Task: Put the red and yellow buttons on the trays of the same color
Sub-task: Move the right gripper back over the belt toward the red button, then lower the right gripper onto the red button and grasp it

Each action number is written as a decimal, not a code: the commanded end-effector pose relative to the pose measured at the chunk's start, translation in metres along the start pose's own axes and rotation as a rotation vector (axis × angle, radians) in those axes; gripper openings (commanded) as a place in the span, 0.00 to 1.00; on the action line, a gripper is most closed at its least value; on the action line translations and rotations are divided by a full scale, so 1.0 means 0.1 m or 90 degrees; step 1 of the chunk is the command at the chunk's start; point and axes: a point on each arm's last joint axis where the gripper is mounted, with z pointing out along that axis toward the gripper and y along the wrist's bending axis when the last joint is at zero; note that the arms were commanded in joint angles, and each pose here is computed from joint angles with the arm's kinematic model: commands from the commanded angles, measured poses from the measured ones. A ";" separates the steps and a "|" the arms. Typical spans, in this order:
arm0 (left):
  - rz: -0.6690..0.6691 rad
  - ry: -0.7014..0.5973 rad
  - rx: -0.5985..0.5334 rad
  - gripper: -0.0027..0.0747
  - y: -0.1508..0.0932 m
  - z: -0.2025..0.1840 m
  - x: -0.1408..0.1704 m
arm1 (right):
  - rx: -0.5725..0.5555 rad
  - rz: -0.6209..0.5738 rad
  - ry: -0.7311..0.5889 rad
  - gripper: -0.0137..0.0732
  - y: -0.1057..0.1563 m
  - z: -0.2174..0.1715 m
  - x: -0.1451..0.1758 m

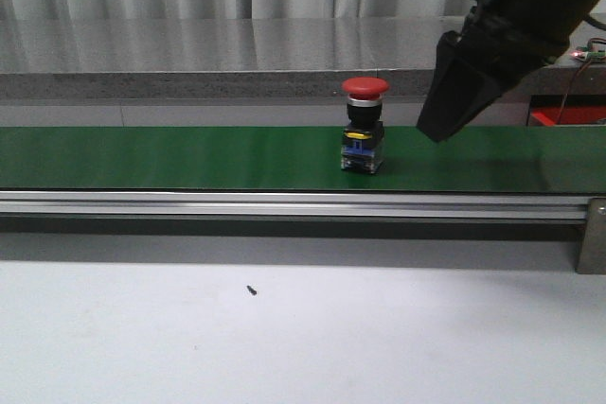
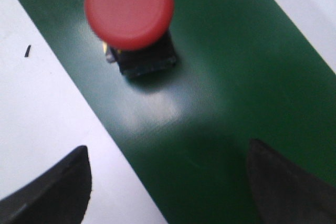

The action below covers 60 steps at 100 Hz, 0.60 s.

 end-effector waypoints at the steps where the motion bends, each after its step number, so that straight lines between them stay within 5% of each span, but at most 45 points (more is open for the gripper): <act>1: -0.009 -0.062 -0.004 0.01 -0.01 -0.05 -0.14 | 0.020 -0.014 -0.042 0.85 -0.05 -0.09 -0.18; 60: -0.009 -0.075 -0.010 0.01 0.00 -0.05 -0.16 | -0.025 -0.039 -0.014 0.85 -0.12 0.18 -0.21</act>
